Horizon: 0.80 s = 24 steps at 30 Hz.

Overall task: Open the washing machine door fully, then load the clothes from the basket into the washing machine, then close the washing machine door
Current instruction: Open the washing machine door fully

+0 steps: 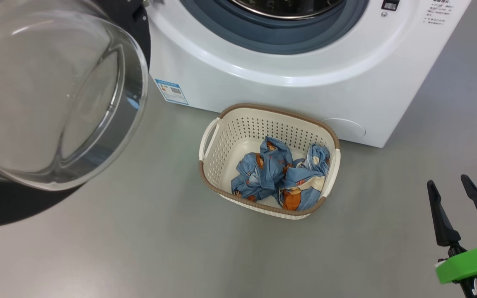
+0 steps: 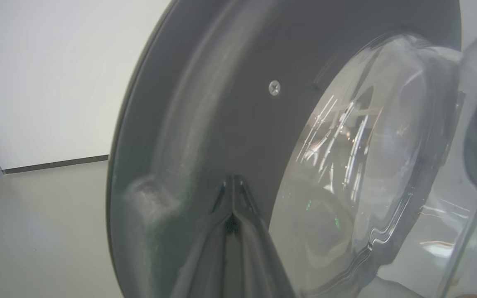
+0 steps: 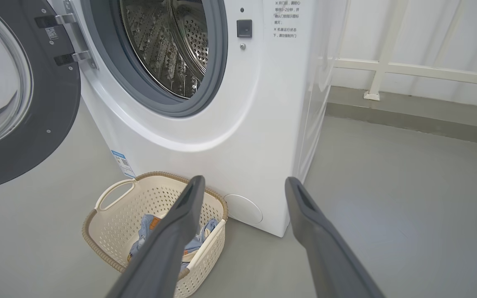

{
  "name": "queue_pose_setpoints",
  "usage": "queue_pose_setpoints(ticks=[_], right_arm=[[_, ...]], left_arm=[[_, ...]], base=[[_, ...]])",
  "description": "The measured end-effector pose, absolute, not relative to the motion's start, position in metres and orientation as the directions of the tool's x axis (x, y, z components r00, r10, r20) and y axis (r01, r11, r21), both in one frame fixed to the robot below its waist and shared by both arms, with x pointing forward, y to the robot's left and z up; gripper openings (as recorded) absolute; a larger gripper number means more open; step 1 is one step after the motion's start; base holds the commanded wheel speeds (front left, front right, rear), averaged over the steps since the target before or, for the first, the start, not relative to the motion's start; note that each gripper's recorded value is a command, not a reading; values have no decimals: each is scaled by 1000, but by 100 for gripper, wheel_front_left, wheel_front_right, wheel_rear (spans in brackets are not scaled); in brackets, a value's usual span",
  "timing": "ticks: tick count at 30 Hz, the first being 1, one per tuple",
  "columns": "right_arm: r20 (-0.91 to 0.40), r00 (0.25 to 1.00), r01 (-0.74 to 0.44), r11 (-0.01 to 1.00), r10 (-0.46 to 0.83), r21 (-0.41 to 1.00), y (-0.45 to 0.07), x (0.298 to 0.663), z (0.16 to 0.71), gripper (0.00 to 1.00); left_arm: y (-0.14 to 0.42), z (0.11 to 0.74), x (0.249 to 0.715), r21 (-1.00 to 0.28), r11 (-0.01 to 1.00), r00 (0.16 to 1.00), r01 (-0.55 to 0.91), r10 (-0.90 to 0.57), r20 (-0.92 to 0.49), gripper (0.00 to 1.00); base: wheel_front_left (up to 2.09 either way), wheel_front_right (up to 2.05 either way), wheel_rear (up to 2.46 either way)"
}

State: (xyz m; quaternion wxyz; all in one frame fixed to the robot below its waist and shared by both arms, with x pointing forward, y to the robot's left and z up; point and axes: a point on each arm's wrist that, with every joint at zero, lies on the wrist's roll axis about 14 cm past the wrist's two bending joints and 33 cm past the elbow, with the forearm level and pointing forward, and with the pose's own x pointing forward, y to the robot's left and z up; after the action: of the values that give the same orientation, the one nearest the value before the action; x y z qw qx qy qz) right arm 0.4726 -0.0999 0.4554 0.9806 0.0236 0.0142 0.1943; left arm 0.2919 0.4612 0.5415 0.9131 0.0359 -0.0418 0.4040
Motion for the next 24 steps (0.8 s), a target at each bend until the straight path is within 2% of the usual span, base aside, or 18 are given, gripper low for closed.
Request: queue_pose_setpoints(ticks=[17,24], right_arm=[[-43,927,-369,928,371,54,-106,492,435,100],[-47,927,-370,928,372,48,-108,502,428,100]], left_arm=[[511,535,301,28,608,609,-793,791,62,0],[521,531,314,51,610,612,-791,790,39,0]], base=[[0,0,0],[0,0,0]])
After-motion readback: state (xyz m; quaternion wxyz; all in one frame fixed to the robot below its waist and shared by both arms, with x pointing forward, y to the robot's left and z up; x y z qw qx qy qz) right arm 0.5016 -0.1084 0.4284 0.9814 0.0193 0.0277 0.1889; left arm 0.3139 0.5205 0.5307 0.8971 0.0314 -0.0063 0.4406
